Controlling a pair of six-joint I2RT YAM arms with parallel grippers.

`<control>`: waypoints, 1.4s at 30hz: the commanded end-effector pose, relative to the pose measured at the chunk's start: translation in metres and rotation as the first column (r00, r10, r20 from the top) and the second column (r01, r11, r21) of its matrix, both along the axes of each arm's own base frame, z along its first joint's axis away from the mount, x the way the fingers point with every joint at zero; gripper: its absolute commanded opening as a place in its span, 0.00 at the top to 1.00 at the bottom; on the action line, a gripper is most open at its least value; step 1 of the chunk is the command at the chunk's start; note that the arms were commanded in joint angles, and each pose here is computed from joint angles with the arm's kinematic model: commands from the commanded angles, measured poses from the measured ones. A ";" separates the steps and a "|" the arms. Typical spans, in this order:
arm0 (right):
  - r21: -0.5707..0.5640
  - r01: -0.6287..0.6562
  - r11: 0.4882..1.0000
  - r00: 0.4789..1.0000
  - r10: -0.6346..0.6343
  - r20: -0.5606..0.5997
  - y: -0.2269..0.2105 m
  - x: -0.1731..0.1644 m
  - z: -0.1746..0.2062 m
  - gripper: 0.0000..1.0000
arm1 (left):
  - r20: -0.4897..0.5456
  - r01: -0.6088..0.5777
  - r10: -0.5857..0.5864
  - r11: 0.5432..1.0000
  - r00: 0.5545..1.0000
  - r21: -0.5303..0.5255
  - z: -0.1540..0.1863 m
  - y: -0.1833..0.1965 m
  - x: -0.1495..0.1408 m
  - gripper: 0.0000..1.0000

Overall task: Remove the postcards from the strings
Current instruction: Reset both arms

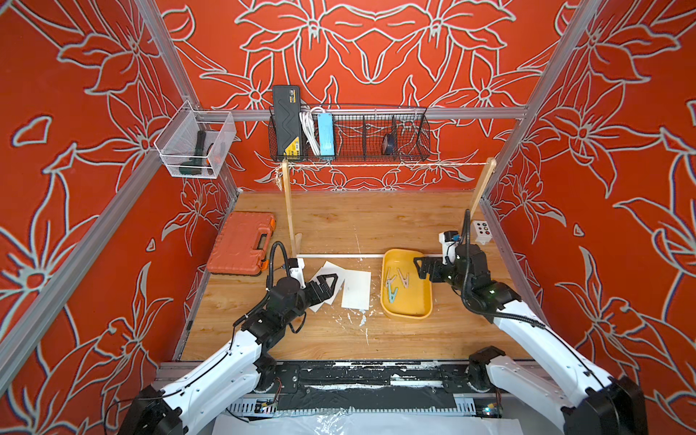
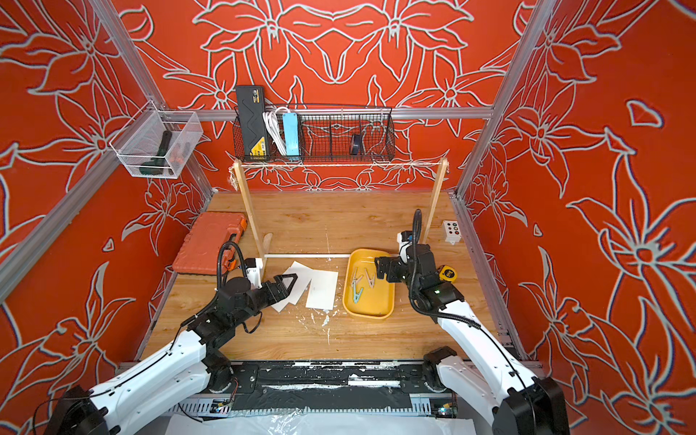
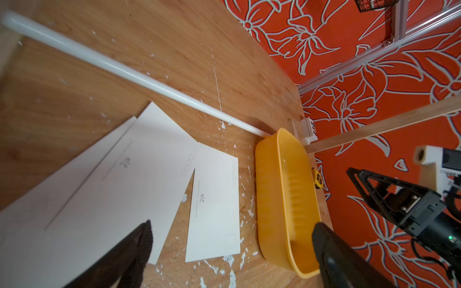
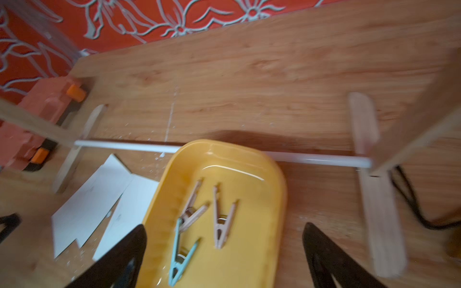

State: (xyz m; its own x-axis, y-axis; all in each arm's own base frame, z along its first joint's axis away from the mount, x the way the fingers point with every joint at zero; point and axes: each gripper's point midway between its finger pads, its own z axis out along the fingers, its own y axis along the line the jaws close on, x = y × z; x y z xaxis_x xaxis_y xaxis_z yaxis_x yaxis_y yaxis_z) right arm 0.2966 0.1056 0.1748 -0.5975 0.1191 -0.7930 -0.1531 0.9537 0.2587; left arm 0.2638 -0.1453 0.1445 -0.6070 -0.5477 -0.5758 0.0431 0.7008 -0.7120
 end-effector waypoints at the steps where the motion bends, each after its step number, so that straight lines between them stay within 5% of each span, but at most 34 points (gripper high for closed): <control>1: -0.089 0.261 0.961 0.965 -0.260 0.016 -0.058 0.001 0.006 0.02 | 0.001 -0.095 0.096 0.986 0.995 0.137 0.001 0.032 0.014 0.02; 8: -0.205 0.579 0.789 0.812 -0.580 0.063 -0.131 -0.003 0.001 0.02 | -0.010 -0.284 0.304 0.901 0.953 0.328 0.005 0.100 0.039 0.02; 13: -0.300 0.631 0.715 0.775 -0.595 0.212 -0.150 0.013 0.016 0.02 | 0.127 -0.381 0.361 0.839 0.924 0.389 0.017 0.129 0.051 0.02; 20: -0.490 0.660 0.570 0.738 -0.614 0.280 -0.169 0.037 0.014 0.02 | 0.298 -0.525 0.432 0.684 0.851 0.507 0.022 0.166 0.067 0.02; 24: -0.512 0.645 0.568 0.752 -0.594 0.288 -0.168 0.045 0.001 0.02 | 0.289 -0.522 0.443 0.611 0.848 0.596 0.006 0.182 0.079 0.02; 28: -0.505 0.606 0.615 0.790 -0.542 0.287 -0.160 0.052 -0.017 0.02 | 0.246 -0.478 0.415 0.675 0.876 0.561 -0.018 0.185 0.089 0.05; 36: -0.505 0.574 0.644 0.818 -0.479 0.319 -0.153 0.064 -0.041 0.02 | 0.303 -0.489 0.385 0.645 0.872 0.588 -0.033 0.187 0.099 0.07; 42: -0.480 0.509 0.714 0.859 -0.391 0.329 -0.138 0.067 -0.059 0.02 | 0.388 -0.498 0.318 0.637 0.865 0.588 -0.029 0.180 0.097 0.09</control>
State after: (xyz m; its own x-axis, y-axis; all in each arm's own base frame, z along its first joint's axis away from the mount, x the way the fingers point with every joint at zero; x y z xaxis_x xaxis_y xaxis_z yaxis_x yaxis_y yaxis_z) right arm 0.3507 -0.0417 0.1008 -0.4870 -0.1231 -0.8647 0.3772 0.8633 -0.3353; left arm 0.3537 0.0406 0.0911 -0.3214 -0.1932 -0.9270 -0.3235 0.9425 -0.0842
